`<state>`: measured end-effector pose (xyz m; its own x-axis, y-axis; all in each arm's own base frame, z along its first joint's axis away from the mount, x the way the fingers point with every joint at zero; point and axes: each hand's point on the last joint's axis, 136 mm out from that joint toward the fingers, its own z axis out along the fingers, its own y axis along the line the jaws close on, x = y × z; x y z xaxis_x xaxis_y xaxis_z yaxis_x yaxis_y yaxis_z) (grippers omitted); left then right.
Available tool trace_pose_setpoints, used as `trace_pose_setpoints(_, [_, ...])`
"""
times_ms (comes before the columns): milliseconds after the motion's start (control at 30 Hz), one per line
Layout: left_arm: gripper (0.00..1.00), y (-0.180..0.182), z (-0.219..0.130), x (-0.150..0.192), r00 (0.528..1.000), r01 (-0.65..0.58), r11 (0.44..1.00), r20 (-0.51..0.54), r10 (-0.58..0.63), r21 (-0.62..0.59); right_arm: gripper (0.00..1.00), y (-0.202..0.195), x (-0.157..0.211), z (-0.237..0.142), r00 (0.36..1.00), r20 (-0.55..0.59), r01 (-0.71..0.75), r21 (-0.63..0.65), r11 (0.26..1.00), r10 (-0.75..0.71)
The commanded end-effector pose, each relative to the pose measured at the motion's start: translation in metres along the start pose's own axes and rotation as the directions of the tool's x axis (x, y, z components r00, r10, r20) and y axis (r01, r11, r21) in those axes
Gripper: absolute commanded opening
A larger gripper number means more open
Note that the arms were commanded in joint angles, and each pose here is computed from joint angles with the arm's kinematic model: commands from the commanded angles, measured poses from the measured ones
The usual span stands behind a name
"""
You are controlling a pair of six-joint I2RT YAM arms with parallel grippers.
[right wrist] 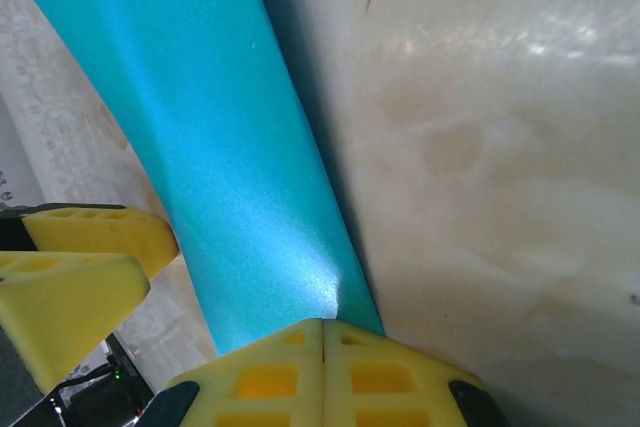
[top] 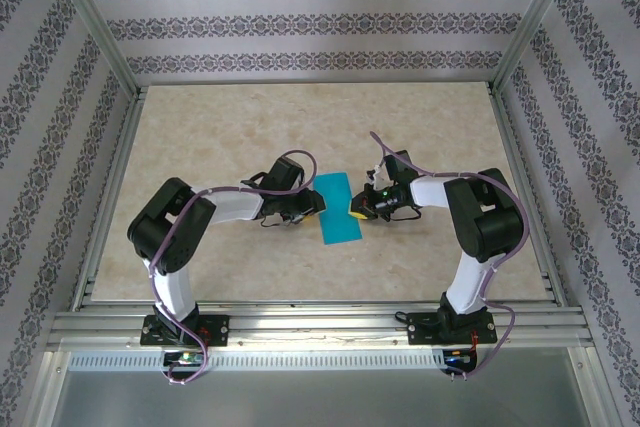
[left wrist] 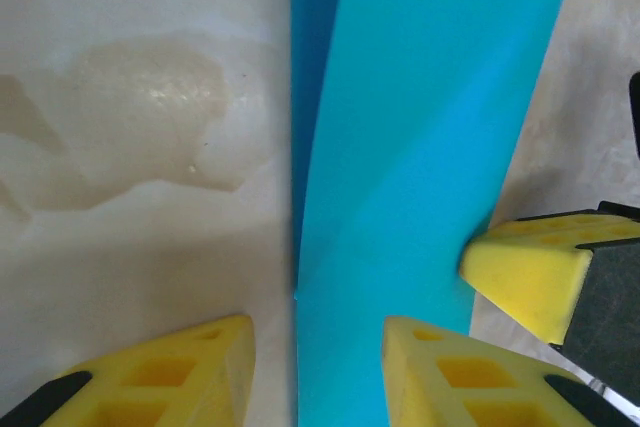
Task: Fold a paper plane with a square sheet of paper (pick it up from the middle)
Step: Third fold the triangle at the center of the table.
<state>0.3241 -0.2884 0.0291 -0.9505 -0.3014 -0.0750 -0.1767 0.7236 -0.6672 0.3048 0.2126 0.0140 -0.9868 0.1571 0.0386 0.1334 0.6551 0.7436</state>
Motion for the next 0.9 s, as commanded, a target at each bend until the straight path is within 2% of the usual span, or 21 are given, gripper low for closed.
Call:
trace_pose_setpoints(0, [0.39, 0.0001, 0.0084, -0.0042, 0.999, 0.036, 0.999, 0.007, -0.036, 0.041, 0.00, -0.0412, 0.0190, 0.0108, 0.995, -0.028, -0.092, 0.124, 0.988, 0.096])
trace_pose_setpoints(333, [0.31, 0.0002, 0.0145, -0.0019, 0.998, 0.057, 0.997, -0.012, -0.056, 0.060, 0.00, -0.0400, 0.0189, 0.0101, 0.995, -0.022, -0.094, 0.122, 0.988, 0.097])
trace_pose_setpoints(500, [0.28, -0.0048, 0.0105, -0.0058, 0.998, 0.055, 0.996, 0.010, -0.056, 0.069, 0.00, -0.0404, 0.0193, 0.0105, 0.995, -0.024, -0.095, 0.122, 0.988, 0.099])
trace_pose_setpoints(633, [0.30, 0.0010, 0.0100, -0.0053, 0.999, 0.052, 0.998, 0.012, -0.052, 0.035, 0.00, -0.0393, 0.0191, 0.0102, 0.995, -0.024, -0.095, 0.119, 0.988, 0.099])
trace_pose_setpoints(867, [0.30, -0.0007, 0.0148, -0.0048, 0.997, 0.071, 0.996, 0.001, -0.072, 0.059, 0.00, -0.0378, 0.0188, 0.0092, 0.995, -0.022, -0.092, 0.116, 0.989, 0.095])
